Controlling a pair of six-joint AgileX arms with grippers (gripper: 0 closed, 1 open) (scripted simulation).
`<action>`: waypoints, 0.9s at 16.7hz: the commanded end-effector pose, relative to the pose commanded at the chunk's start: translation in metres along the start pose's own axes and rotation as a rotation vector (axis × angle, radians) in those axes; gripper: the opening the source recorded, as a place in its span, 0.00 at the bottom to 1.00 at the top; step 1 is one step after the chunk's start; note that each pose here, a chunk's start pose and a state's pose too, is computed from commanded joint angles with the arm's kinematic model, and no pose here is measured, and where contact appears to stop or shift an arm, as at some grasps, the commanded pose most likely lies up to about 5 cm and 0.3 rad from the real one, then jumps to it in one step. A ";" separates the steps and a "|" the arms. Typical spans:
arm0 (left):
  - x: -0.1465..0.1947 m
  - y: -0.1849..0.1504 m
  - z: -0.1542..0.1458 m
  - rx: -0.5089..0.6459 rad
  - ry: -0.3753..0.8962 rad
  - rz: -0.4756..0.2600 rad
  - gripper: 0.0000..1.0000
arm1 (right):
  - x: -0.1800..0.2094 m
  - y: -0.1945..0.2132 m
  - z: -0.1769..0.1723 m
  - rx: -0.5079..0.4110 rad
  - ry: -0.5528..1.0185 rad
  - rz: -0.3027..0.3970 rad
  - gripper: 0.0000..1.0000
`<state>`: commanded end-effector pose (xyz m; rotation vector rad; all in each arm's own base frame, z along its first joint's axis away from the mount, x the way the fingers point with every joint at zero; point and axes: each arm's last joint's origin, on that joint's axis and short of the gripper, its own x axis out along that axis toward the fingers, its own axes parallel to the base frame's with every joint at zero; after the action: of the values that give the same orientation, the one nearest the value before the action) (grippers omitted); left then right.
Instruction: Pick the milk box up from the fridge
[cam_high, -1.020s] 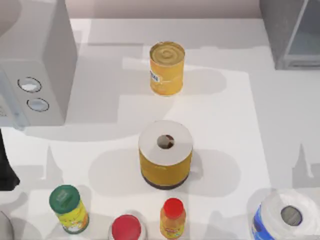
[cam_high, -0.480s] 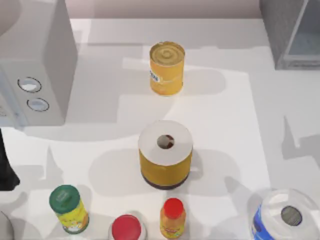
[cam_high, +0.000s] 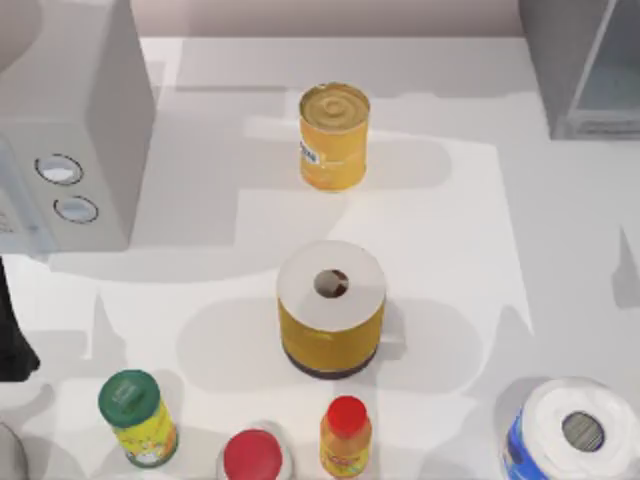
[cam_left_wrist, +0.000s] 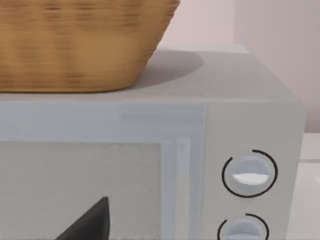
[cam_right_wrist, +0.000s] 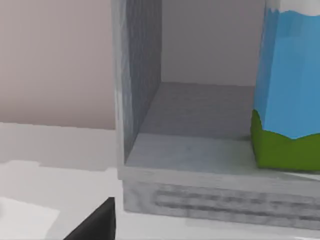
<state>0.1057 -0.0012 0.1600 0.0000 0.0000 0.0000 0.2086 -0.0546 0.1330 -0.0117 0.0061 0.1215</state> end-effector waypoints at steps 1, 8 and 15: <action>0.000 0.000 0.000 0.000 0.000 0.000 1.00 | 0.000 -0.008 -0.007 0.006 0.005 -0.019 1.00; 0.000 0.000 0.000 0.000 0.000 0.000 1.00 | -0.009 -0.046 -0.024 0.012 -0.006 -0.121 1.00; 0.000 0.000 0.000 0.000 0.000 0.000 1.00 | 0.000 -0.041 -0.022 0.005 -0.008 -0.068 1.00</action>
<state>0.1057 -0.0012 0.1600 0.0000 0.0000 0.0000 0.2130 -0.0960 0.1117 -0.0066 -0.0021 0.0540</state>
